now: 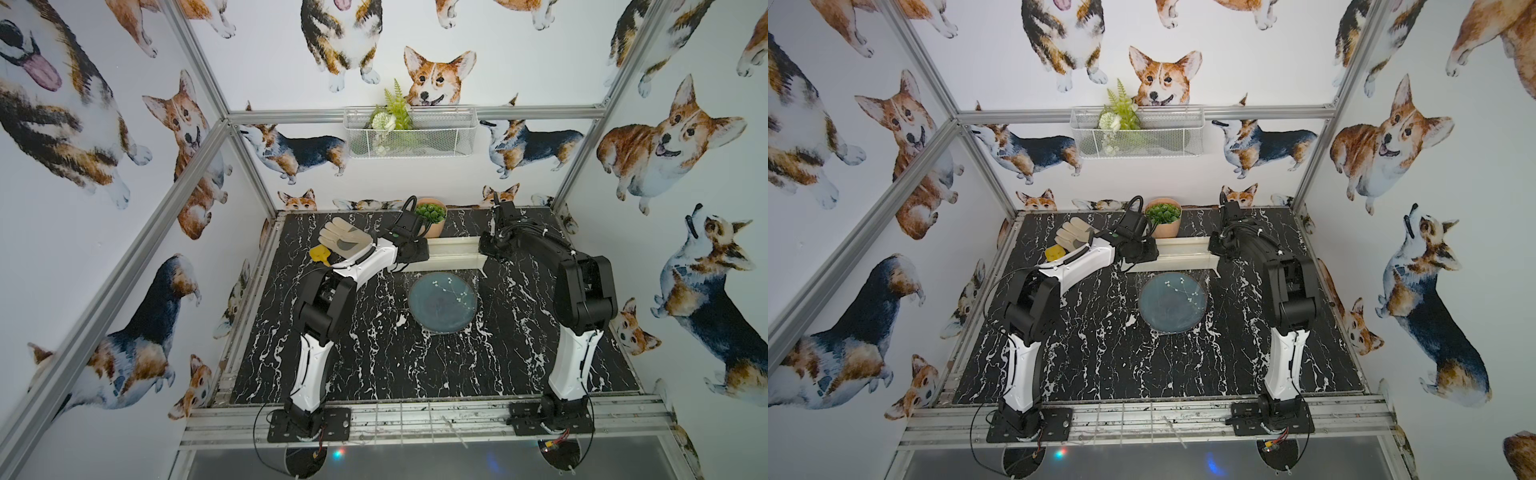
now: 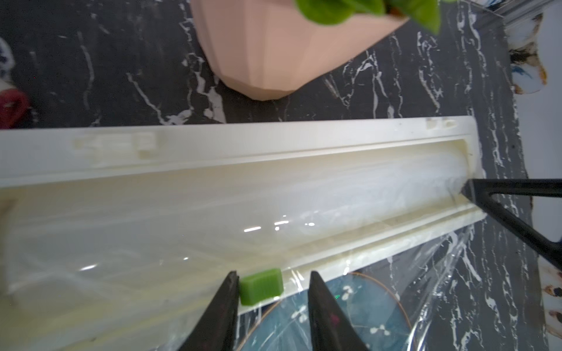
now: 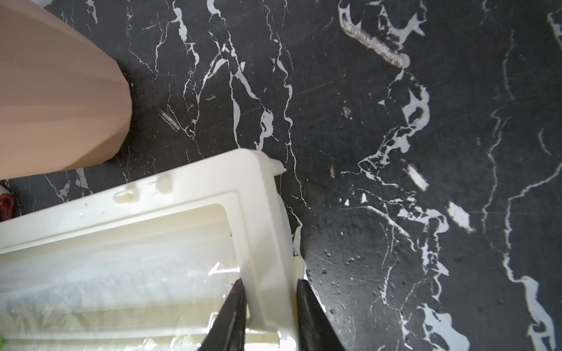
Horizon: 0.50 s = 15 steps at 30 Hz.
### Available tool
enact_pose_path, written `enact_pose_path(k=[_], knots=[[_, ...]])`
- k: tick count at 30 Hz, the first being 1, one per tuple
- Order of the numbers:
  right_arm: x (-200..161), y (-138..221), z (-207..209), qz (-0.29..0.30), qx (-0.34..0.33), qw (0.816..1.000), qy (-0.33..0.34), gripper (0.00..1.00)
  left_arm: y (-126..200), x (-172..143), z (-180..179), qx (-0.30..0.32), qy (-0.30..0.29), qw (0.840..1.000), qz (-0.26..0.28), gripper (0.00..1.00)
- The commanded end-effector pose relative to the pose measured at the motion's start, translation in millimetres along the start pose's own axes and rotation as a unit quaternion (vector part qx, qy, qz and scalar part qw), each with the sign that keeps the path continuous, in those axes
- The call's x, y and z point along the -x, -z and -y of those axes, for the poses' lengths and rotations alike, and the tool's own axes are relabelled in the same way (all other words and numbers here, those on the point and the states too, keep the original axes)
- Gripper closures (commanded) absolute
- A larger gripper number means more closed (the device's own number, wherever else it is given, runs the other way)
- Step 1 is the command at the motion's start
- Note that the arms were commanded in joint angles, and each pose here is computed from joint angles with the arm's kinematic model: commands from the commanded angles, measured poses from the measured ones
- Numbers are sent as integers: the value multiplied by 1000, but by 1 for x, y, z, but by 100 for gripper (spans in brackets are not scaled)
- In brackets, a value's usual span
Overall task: Wrap the plate with plastic wrap
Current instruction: Tear off the plastic wrap from the plastic wrap cutting box.
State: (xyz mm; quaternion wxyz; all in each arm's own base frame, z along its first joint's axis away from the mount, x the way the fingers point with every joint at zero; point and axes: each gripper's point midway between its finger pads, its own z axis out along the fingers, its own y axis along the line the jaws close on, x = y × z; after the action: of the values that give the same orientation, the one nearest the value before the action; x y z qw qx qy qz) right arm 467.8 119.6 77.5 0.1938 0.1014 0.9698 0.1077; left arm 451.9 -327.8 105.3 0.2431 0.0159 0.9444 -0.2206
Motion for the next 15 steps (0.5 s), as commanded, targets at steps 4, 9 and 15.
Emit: enact_pose_path(k=[4, 9, 15], knots=[[-49, -10, 0, -95, 2, 995, -9, 71, -13, -26, 21, -29, 26, 998, -48, 61], [-51, -12, 0, -96, 5, 995, -12, 71, -20, -27, 34, -41, 32, 997, -49, 61], [-52, -12, -1, -96, 9, 995, -15, 72, -32, -34, 55, -57, 35, 996, -56, 61]])
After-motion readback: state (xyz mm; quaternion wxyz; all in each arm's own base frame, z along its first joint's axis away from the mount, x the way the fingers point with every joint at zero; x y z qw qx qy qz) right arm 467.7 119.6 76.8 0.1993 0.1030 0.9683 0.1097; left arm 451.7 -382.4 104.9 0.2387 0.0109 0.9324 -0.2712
